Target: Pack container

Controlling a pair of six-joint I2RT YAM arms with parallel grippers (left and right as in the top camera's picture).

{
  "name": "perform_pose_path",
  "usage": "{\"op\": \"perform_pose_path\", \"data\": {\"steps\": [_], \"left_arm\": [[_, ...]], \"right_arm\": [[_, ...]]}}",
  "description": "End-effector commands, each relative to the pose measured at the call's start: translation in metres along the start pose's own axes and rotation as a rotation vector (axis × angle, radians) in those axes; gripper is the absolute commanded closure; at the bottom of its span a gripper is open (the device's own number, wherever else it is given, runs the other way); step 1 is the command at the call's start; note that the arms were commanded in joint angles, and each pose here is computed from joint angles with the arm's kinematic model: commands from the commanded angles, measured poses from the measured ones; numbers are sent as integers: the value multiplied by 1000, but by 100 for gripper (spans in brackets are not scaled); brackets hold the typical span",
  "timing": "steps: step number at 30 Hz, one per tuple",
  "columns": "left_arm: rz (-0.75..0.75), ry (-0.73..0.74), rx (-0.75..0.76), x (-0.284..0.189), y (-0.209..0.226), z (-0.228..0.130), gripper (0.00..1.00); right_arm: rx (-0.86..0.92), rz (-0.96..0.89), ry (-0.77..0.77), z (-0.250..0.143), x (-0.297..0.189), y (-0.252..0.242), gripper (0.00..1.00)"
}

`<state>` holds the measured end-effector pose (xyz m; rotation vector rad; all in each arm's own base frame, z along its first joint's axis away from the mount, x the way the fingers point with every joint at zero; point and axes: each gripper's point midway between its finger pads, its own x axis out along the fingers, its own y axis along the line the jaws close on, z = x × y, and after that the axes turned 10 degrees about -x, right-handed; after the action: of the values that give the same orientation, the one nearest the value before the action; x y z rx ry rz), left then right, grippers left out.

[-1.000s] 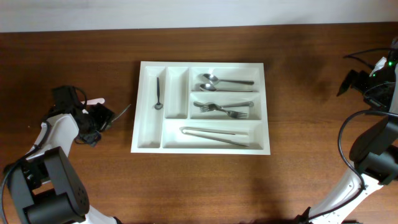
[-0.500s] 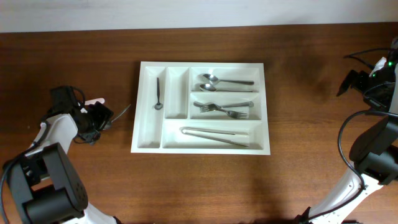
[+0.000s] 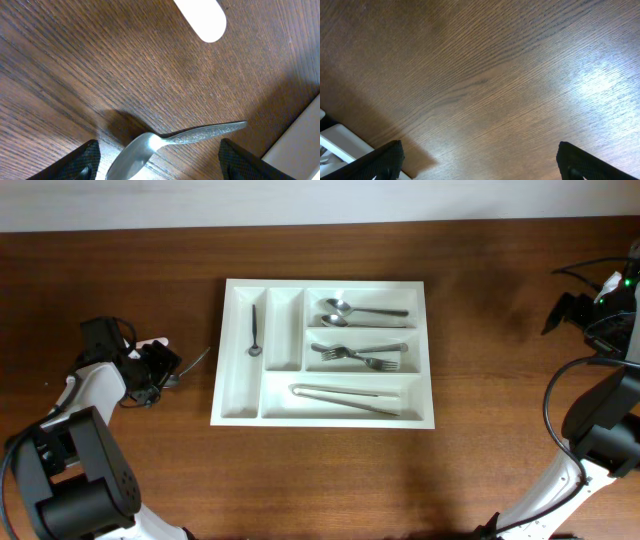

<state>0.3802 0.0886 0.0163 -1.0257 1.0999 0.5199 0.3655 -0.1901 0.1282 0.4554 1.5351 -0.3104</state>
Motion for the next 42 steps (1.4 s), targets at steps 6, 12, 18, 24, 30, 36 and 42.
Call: {"op": "perform_pose_path", "data": {"steps": [6, 12, 18, 24, 30, 36, 42], "left_arm": [[-5, 19, 6, 3, 3, -2, 39], [-5, 19, 6, 3, 3, -3, 56], [-3, 21, 5, 3, 4, -3, 59], [2, 50, -1, 5, 6, -9, 53], [-27, 122, -14, 19, 5, -20, 53], [-31, 117, -12, 22, 5, -18, 54], [-33, 115, -11, 22, 5, -18, 63]], "right_arm": [[-16, 4, -38, 2, -13, 4, 1], [-16, 4, -38, 2, -13, 4, 1], [-16, 4, -38, 2, -13, 4, 1], [-16, 4, -38, 2, -13, 4, 1], [-16, 4, -38, 2, -13, 4, 1], [-16, 4, -38, 2, -13, 4, 1], [-16, 4, -38, 2, -13, 4, 1]]}}
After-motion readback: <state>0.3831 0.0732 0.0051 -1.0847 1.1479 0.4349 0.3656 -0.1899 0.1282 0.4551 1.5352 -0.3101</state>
